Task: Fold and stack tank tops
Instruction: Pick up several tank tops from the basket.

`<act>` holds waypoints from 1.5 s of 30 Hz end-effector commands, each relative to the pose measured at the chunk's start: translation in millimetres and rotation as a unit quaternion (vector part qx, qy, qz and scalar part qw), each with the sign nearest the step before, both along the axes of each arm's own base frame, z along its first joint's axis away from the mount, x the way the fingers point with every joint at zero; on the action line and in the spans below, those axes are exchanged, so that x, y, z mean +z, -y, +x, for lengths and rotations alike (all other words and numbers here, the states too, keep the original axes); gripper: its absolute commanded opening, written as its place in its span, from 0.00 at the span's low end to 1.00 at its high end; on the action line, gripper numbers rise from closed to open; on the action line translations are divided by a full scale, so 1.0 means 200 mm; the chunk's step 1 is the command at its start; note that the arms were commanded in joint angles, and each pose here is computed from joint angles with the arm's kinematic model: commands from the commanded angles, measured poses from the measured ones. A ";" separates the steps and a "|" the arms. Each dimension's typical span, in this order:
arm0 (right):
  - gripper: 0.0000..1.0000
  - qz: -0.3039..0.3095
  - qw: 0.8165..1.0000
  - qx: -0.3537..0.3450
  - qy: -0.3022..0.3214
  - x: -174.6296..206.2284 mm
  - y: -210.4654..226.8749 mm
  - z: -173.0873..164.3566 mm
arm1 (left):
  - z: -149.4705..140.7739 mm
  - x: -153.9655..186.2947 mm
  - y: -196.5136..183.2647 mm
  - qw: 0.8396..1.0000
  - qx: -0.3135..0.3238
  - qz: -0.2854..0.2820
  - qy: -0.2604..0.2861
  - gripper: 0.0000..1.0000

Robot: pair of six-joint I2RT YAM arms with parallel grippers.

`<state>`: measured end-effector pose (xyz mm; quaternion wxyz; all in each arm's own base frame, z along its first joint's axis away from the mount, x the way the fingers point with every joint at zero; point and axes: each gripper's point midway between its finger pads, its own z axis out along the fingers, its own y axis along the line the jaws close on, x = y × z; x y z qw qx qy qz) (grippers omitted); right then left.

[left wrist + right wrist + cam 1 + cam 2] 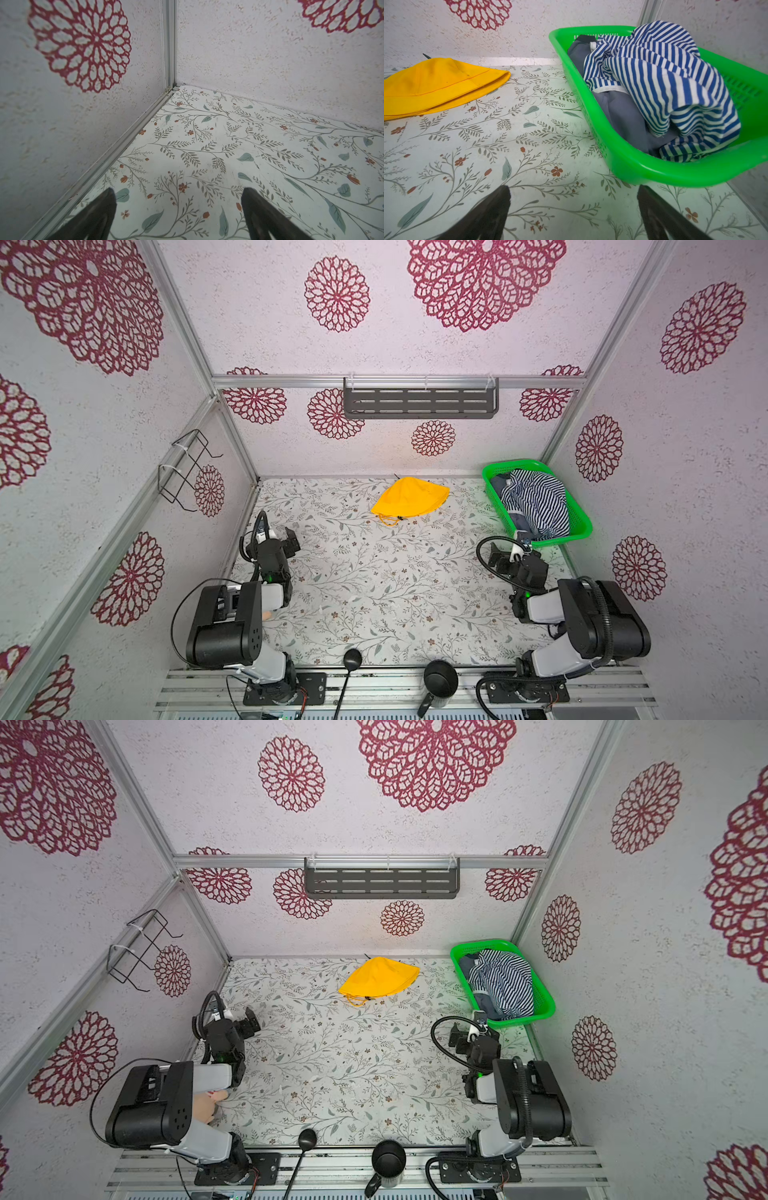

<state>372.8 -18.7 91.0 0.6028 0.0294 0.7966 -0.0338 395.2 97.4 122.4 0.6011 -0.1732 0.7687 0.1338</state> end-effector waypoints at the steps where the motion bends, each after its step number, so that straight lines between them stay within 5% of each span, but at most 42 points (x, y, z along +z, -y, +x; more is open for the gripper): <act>1: 0.99 0.006 0.999 0.002 0.036 0.10 -0.01 0.04 | 0.00 0.00 0.01 1.000 -0.003 0.003 0.006 0.97; 26: 0.99 0.009 0.999 -0.003 0.032 0.10 0.00 0.04 | 0.00 0.00 0.00 1.000 -0.006 -0.003 0.004 0.99; 29: 0.99 0.015 0.998 -0.052 0.032 0.22 0.07 0.04 | -0.03 0.11 -0.02 1.000 0.020 0.004 0.006 1.00; 36: 0.99 0.031 0.989 -0.142 -0.015 0.73 0.23 0.00 | -0.22 0.79 0.01 0.995 0.081 -0.038 0.038 1.00; 40: 0.99 0.059 0.972 -0.192 -0.125 0.73 0.47 0.02 | -0.26 0.85 0.16 0.992 0.039 -0.116 0.003 0.99; 45: 0.99 0.082 0.953 -0.202 -0.211 0.55 0.68 0.20 | -0.25 0.76 0.44 0.990 -0.027 -0.134 -0.043 0.98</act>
